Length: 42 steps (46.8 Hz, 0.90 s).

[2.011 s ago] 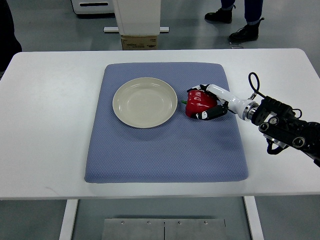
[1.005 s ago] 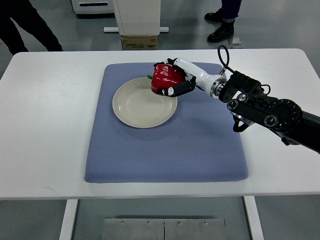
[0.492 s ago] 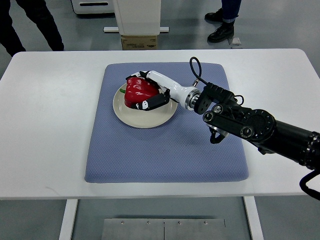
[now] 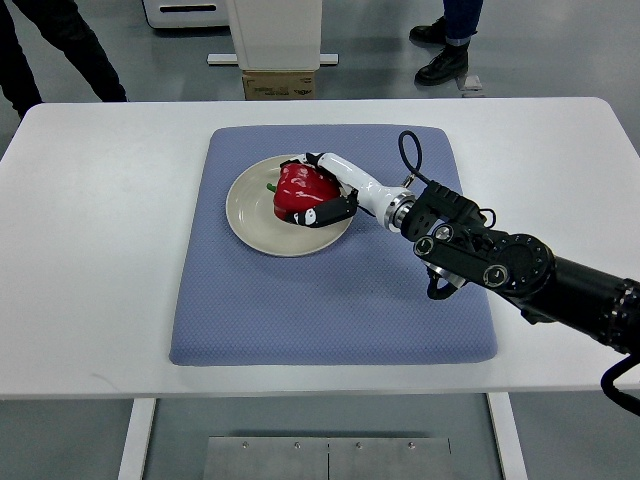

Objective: Place red pepper on plate with right hand
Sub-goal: 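Open the right hand to release the pepper and raise it away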

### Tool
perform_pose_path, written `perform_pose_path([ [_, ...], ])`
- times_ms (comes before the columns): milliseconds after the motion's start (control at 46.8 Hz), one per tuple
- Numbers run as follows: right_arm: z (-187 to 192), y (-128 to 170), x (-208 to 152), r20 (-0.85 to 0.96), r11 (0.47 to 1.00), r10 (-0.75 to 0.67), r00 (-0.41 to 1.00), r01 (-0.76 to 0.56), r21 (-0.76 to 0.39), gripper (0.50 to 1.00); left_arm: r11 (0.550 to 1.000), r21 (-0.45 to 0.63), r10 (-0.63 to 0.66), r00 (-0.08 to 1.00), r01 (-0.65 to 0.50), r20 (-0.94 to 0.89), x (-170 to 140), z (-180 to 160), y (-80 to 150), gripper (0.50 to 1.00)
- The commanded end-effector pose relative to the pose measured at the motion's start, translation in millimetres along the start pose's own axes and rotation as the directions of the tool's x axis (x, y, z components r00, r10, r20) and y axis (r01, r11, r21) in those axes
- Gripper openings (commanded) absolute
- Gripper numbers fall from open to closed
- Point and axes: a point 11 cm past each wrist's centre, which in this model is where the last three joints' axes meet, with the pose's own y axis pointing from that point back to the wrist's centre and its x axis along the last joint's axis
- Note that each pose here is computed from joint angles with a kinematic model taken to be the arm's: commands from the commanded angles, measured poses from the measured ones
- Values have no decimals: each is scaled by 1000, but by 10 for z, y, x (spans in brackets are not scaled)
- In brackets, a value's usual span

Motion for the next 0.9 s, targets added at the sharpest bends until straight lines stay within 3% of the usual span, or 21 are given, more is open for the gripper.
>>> perform_pose_path([
  [0, -16, -2, -7, 1, 1000, -3, 1000, 3, 4, 1000, 1000, 0, 0, 1000, 0, 1, 0, 0, 0, 1000],
  [364, -67, -15, 32, 29, 1000, 8, 1000, -8, 17, 1000, 1000, 0, 0, 1000, 0, 1, 0, -1, 0, 1000],
  [663, -154, -8, 248, 241, 991, 108, 964, -122, 45, 1000, 1000, 0, 0, 1000, 0, 0, 0, 0, 0, 1000],
  [877, 72, 146, 519, 415, 966, 231, 880, -257, 7, 1000, 1000, 0, 0, 1000, 0, 0, 0, 0, 0, 1000],
])
